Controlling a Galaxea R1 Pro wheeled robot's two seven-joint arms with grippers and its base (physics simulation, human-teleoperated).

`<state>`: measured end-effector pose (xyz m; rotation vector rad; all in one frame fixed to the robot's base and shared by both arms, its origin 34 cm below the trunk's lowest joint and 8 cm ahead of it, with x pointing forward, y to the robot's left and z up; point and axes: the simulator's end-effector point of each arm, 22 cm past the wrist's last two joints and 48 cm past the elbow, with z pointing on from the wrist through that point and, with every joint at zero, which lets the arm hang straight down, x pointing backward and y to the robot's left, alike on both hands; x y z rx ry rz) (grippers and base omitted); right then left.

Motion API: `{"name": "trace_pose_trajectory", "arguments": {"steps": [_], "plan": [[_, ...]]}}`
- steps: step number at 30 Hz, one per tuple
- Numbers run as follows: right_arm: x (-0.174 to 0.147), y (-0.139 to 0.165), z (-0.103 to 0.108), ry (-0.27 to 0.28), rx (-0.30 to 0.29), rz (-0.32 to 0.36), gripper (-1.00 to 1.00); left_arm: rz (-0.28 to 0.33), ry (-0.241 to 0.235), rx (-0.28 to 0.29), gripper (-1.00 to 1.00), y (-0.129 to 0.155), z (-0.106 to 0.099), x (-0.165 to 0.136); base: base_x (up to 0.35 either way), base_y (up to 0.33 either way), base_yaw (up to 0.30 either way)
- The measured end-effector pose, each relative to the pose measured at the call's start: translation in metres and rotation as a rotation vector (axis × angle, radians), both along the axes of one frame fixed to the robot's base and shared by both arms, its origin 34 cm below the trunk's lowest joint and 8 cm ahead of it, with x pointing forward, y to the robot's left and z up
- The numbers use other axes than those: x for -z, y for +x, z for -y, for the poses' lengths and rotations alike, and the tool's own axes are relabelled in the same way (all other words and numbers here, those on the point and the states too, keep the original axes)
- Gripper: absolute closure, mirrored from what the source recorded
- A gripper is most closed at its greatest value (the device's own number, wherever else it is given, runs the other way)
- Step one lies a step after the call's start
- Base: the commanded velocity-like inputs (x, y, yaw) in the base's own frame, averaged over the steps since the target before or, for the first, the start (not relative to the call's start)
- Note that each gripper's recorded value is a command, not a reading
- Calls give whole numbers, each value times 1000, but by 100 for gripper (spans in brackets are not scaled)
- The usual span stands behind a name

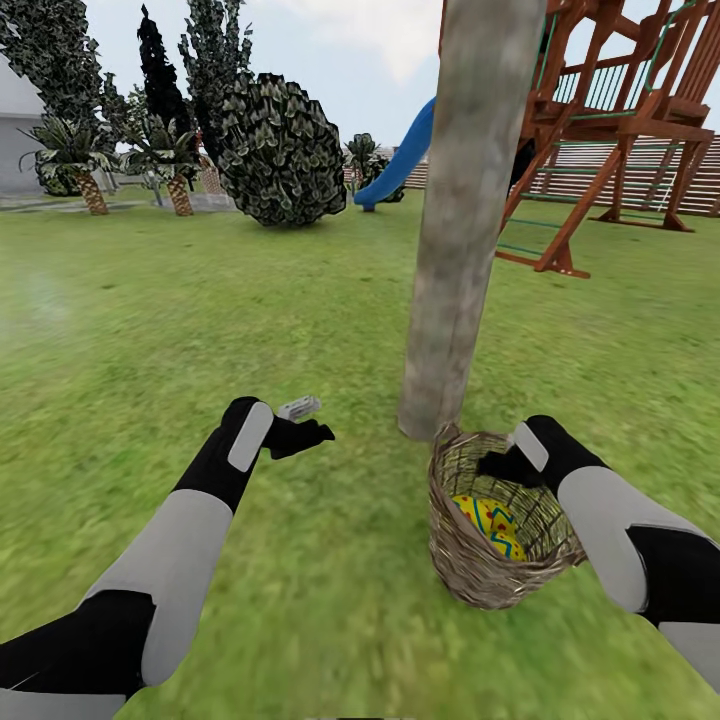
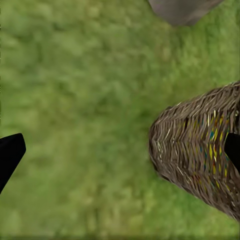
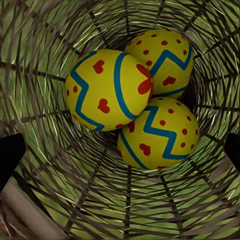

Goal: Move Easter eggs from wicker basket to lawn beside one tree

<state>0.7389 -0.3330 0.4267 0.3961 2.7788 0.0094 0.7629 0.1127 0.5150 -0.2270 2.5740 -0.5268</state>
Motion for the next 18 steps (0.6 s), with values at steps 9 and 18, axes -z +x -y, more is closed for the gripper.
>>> {"name": "trace_pose_trajectory", "arguments": {"steps": [9,18], "plan": [[0,1,-4,8,-7,2,-100,0,0,-1,-100,0,0,0,0,0,0],[0,0,-2,3,-7,1,-100,0,-4,1,-100,0,1,0,68,0,0]]}}
